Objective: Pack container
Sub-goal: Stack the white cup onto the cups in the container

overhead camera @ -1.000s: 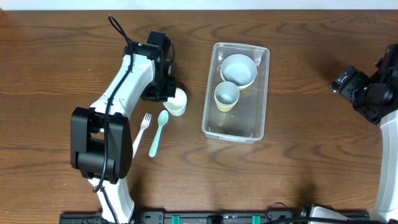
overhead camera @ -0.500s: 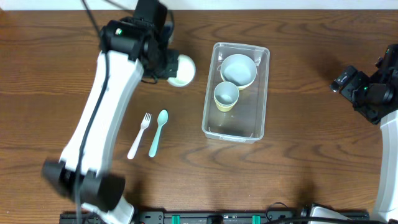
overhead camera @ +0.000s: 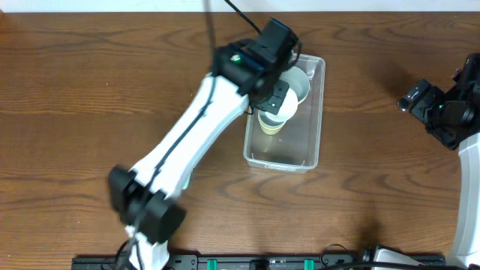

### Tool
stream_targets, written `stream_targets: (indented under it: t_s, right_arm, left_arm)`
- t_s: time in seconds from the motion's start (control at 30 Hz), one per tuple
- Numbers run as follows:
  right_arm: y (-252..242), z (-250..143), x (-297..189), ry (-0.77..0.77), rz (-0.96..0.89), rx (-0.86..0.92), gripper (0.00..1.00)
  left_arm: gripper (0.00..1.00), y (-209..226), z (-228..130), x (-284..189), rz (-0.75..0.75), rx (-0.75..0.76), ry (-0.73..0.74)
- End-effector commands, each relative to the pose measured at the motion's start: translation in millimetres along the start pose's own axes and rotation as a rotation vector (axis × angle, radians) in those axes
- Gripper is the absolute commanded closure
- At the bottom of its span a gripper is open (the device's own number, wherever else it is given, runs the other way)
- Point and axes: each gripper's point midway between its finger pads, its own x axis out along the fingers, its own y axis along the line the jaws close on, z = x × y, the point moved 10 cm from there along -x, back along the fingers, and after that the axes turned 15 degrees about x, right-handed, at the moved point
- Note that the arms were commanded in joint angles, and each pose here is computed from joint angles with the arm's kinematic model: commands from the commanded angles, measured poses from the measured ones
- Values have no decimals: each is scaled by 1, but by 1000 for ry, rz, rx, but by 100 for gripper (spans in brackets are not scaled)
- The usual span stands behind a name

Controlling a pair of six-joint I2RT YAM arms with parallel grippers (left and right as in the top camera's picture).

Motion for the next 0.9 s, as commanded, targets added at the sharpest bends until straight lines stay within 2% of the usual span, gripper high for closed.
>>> stream_targets:
  t_s: [0.0,0.17,0.27,0.3,0.33,0.37,0.43,0.53,0.63,0.73,0.87]
  right_arm:
    - [-1,1,-2,-8,1,15,1]
    - [-1,1,-2,-8,1,15,1]
    - [-1,1,-2,-8,1,15,1]
    - [-1,1,-2,-8,1,15,1]
    - [-1,1,-2,-8,1,15,1]
    - [-1,1,-2,-8,1,15,1]
    - [-1,1,-2,-8,1,15,1]
    - [-1,1,-2,-8,1,15,1]
    - [-1,1,-2,-8,1,15,1]
    - [-1,1,-2,-8,1,15,1]
    - [-1,1,-2,-8,1,15,1]
  left_arm:
    - [94,10,0,30,96,-12,75]
    - [94,15,-1,64,132,-17,156]
    - [76,14,-4,64,120,-14,176]
    - [67,15,-5,57,120,-14,174]
    - [51,16,-5,48,122,-18,165]
    - [42,18,-5,37,124,-21,154]
    - [35,23,-6,6,131,-38,110]
    - [30,36,-16,-44,152,-76,27]
    - [29,55,-37,-80,199,-129,11]
    - [28,78,-63,-95,214,-197,88]
    - [29,102,-91,-77,206,-276,250]
